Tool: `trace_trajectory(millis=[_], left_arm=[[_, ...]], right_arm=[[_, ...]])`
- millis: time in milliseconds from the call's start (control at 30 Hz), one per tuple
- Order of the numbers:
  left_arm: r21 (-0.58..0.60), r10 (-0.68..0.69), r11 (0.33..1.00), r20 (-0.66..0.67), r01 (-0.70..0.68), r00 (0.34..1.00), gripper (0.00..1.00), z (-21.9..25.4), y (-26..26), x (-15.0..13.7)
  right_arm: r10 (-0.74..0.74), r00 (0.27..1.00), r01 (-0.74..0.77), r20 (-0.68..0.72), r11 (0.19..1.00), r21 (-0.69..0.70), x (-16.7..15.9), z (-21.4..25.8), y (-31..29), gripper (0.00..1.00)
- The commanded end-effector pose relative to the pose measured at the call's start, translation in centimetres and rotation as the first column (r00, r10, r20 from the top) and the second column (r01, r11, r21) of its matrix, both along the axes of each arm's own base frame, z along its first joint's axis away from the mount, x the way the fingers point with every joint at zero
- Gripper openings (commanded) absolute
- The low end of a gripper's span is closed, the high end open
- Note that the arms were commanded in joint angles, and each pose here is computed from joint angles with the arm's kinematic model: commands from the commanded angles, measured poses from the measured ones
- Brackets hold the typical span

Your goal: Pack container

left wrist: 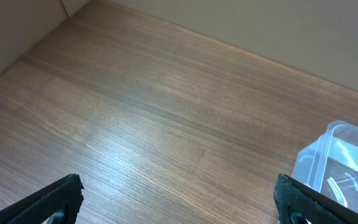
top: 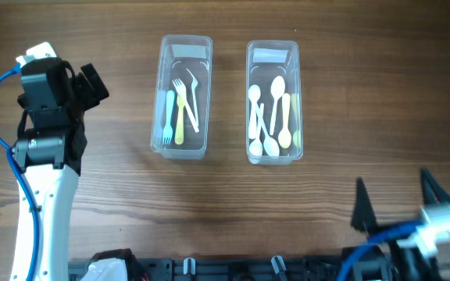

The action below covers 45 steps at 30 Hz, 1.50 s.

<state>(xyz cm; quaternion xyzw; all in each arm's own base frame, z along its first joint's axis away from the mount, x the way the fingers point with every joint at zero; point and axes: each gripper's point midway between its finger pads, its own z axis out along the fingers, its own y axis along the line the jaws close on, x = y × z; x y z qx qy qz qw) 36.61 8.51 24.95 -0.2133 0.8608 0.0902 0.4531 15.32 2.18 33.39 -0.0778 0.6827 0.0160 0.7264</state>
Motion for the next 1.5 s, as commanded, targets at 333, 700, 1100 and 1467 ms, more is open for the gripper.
trace_trajectory(millis=[333, 700, 1100, 1467], left_arm=[[-0.001, 0.013, 1.0, 0.005, -0.013, 1.0, 1.0, 0.1, 0.3, 0.0], [0.0, 0.013, 1.0, 0.005, -0.013, 1.0, 1.0, 0.1, 0.3, 0.0], [0.0, 0.013, 1.0, 0.005, -0.013, 1.0, 1.0, 0.1, 0.3, 0.0], [0.0, 0.014, 1.0, 0.005, -0.014, 1.0, 1.0, 0.1, 0.3, 0.0]], right_arm=[[-0.006, 1.0, 0.007, -0.026, 1.0, 0.019, 8.6, -13.2, 0.6, 1.0], [-0.027, 0.998, 0.028, -0.049, 1.0, 0.006, 9.2, -15.7, 0.2, 1.0], [-0.019, 0.998, 0.02, -0.052, 1.0, 0.012, 9.2, -15.8, 0.4, 1.0], [-0.019, 0.998, 0.02, -0.053, 1.0, 0.012, 9.2, -15.8, 0.4, 1.0]])
